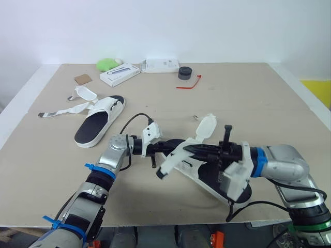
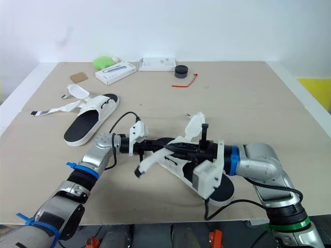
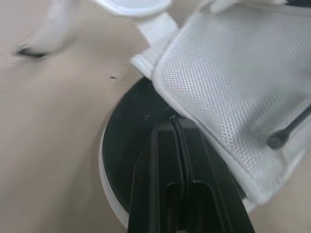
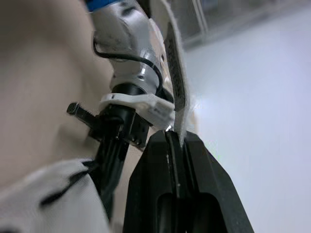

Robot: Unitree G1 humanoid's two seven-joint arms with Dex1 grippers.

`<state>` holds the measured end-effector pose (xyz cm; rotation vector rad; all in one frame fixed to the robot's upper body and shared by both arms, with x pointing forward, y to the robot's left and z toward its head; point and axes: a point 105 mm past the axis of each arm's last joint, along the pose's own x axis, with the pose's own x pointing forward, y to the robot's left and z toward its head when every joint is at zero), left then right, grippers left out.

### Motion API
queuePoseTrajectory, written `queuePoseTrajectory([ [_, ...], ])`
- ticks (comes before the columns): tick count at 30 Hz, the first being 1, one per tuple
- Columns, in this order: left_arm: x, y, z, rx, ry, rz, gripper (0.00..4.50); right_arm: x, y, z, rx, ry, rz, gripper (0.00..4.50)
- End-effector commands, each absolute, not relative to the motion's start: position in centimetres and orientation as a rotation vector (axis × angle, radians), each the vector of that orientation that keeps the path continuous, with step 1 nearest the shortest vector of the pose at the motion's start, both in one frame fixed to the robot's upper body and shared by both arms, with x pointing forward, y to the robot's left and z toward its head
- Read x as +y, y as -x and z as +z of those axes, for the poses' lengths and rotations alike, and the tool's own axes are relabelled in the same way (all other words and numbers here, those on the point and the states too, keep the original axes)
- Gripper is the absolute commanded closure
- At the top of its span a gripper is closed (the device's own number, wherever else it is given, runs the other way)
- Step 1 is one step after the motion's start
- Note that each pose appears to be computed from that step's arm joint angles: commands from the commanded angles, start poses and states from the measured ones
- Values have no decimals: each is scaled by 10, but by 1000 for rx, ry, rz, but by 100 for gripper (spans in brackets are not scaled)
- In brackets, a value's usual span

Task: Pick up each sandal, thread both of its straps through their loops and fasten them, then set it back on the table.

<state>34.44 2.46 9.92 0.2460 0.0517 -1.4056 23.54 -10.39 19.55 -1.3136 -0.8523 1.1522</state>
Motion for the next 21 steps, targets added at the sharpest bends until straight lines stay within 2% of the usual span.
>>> queuePoseTrajectory([
  [1,27,-335,62,211,-244,-1431,450,-111,-234,199,-1004,1401,1114,447],
  [4,25,-334,61,210,-239,-1435,450,-115,-242,192,-991,1427,1128,447],
  [7,23,-333,61,209,-233,-1440,450,-114,-246,187,-953,1432,1170,347],
  [10,23,-332,61,208,-230,-1442,450,-117,-245,176,-878,1460,1236,214],
  [16,21,-333,61,204,-225,-1443,450,-135,-247,180,-787,1492,1243,214],
  [21,18,-334,64,194,-226,-1451,450,-165,-277,223,-610,1424,1055,214],
])
